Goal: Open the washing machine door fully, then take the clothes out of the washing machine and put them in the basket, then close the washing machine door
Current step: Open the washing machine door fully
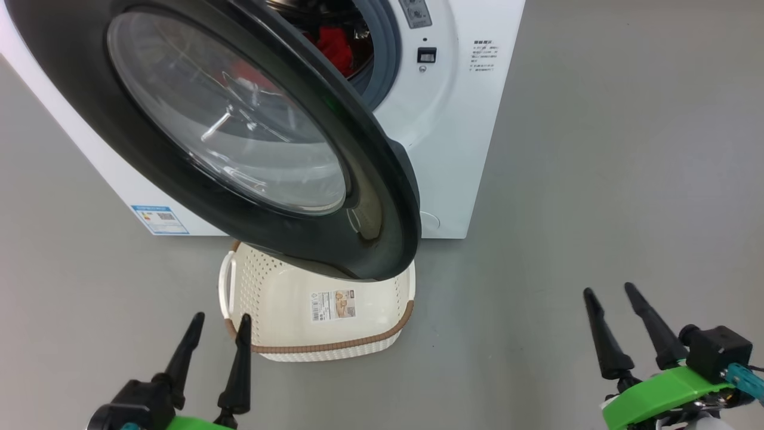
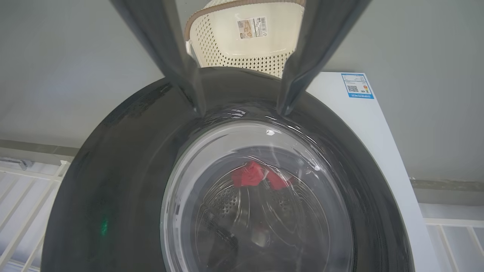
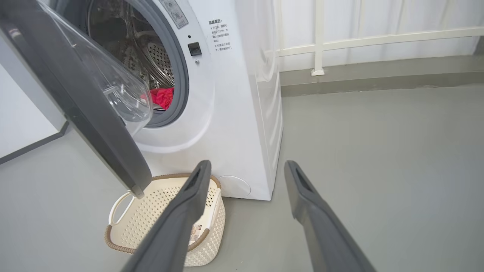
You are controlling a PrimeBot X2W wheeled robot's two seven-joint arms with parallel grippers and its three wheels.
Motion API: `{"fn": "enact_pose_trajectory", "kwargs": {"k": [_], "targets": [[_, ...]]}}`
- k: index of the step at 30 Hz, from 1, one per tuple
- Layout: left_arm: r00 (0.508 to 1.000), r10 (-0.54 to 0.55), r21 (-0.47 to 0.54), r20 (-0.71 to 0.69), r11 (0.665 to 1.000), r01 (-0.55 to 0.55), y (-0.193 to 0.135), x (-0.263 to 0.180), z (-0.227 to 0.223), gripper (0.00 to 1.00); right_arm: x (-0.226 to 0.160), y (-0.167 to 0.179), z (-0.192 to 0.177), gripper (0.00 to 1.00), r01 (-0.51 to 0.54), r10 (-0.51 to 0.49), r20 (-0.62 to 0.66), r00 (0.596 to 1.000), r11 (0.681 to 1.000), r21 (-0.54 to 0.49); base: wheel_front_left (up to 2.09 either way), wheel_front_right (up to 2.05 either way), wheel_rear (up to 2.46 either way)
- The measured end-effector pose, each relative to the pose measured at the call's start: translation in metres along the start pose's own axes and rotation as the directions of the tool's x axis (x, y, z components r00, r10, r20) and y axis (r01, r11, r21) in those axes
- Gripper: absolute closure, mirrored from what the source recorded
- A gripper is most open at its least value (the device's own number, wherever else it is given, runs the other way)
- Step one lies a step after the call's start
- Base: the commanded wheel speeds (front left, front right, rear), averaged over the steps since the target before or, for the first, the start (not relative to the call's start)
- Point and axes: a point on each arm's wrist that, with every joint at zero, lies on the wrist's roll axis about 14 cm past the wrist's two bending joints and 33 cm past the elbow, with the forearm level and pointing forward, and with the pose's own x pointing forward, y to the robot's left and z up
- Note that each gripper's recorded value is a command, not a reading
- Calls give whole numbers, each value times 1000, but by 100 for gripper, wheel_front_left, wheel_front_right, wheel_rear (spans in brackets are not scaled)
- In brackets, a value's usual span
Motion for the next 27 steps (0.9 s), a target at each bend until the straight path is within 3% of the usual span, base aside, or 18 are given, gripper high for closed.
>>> {"fn": "enact_pose_trajectory", "kwargs": {"k": [27], "targets": [[1000,-6,8,9,1000,5,-2,-2,3,0,-11,-2,-3,0,30,-30,7,1000,999,-27,0,0,0]]}}
